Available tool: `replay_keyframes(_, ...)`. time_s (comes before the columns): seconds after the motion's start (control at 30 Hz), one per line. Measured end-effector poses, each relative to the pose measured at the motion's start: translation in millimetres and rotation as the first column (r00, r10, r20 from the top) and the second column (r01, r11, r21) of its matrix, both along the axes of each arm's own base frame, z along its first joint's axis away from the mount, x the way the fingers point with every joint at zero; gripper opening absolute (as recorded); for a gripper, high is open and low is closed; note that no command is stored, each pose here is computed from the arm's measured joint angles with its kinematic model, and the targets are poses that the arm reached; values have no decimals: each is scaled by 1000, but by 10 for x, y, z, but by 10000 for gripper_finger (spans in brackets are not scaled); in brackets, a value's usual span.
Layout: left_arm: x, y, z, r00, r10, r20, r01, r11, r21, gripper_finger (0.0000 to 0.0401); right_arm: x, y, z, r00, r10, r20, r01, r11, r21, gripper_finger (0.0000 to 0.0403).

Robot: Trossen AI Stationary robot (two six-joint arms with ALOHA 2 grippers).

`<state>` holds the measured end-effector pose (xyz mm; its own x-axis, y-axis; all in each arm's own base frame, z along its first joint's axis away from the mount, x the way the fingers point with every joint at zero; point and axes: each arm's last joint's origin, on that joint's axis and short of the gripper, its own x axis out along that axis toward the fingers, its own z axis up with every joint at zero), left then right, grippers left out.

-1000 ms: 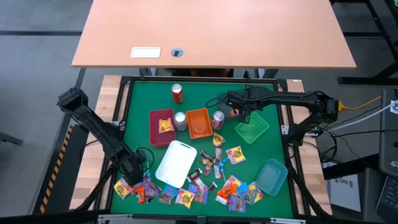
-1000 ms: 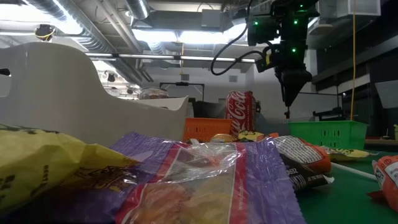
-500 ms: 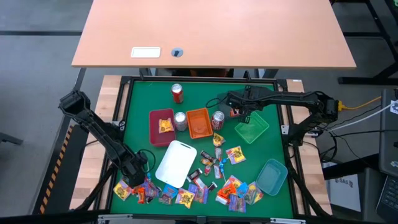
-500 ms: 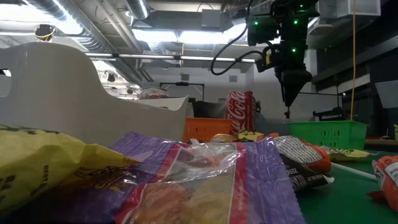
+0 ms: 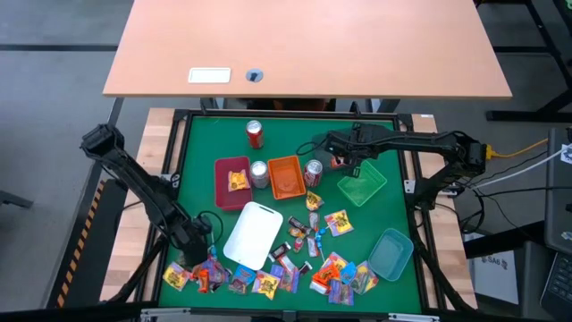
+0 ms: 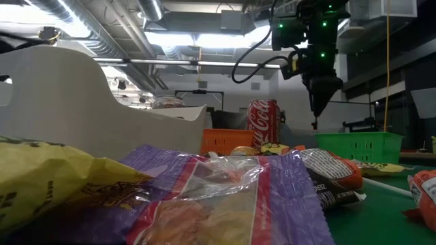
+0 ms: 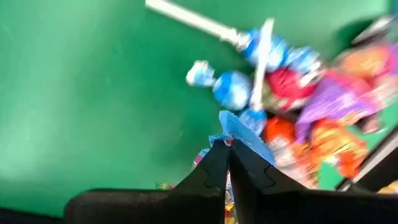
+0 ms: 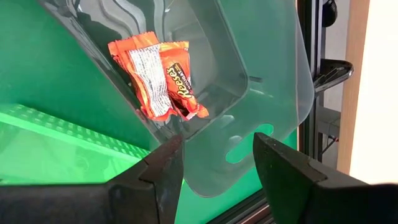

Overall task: Sort candy
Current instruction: Put the blue gummy into the white bin

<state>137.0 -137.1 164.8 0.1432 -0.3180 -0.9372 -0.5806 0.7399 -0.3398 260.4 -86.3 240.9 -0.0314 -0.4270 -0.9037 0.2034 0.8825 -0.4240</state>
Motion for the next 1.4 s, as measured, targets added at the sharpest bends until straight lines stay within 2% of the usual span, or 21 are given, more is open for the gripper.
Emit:
replay_keyframes(0.4,44,203,241,976,117,185,-116,993,-20,0,-57,16,-4,998,1,-60,1,1000,17,191)
replay_keyframes(0.5,69,224,292,965,125,229,-116,992,-50,0,-75,21,-4,997,1,-80,1,1000,23,191)
replay_keyframes(0.6,137,217,371,939,120,321,-89,990,-107,0,-99,29,5,995,2,-97,1,1000,27,191)
replay_keyframes(0.7,244,207,458,882,139,450,-82,986,-145,0,-150,48,40,994,1,-113,4,999,41,191)
replay_keyframes(0.8,351,215,549,794,153,589,-88,987,-138,0,-217,68,99,993,-18,-114,23,999,44,191)
replay_keyframes(0.9,446,248,626,690,159,707,-133,987,-93,0,-288,99,171,995,-44,-89,52,995,80,191)
replay_keyframes(1.0,526,286,683,598,104,794,-157,987,-11,0,-337,142,244,997,-68,-22,71,983,168,191)
replay_keyframes(1.13,622,319,711,519,-5,855,-170,979,110,0,-356,231,313,996,-54,64,31,950,311,191)
replay_keyframes(1.27,729,303,694,463,-117,878,-149,967,207,0,-295,416,374,987,25,156,-74,945,318,191)
replay_keyframes(1.4,829,276,623,441,-211,872,-128,947,294,0,-207,665,389,972,84,221,-152,938,312,191)
